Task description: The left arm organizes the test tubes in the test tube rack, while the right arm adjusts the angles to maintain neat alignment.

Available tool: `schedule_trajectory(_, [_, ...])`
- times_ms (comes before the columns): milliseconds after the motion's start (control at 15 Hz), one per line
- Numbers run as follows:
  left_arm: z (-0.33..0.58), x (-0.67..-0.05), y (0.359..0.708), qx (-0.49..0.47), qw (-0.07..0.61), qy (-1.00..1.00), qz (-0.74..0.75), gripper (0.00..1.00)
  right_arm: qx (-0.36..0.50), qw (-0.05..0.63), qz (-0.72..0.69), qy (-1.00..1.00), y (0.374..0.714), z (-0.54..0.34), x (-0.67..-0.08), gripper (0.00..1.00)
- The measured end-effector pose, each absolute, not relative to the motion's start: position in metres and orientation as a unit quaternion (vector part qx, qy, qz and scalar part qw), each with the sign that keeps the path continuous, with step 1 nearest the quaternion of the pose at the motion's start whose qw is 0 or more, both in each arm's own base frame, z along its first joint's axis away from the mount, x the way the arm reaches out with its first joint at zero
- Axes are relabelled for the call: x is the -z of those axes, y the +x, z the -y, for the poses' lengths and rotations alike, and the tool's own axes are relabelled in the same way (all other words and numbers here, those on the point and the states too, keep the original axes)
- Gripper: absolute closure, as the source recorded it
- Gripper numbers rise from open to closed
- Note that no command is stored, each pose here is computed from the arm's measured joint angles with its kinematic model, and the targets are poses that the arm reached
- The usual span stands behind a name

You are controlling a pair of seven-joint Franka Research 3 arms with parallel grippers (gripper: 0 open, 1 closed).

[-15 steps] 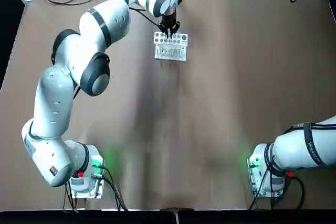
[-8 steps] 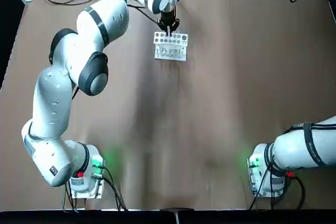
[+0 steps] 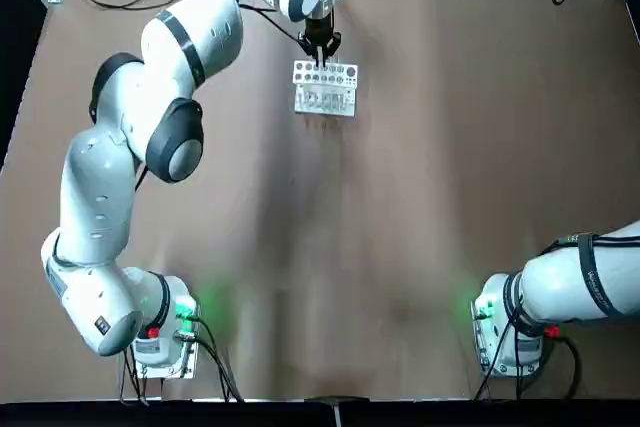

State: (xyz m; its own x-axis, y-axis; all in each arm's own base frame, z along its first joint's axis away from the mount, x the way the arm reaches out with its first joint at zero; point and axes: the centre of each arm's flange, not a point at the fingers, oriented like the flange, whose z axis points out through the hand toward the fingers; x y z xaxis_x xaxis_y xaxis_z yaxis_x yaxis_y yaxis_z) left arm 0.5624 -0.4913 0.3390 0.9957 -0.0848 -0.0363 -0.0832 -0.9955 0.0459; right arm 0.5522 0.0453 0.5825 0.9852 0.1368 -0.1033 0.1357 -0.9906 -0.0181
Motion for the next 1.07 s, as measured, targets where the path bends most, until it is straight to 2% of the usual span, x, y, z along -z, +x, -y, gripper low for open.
schedule_trajectory(1067, [0.488,-0.367,0.56,0.015,0.027,0.999,0.043,0.79,-0.052,0.005,0.069,-0.996,0.552,-0.046,-0.582,0.0])
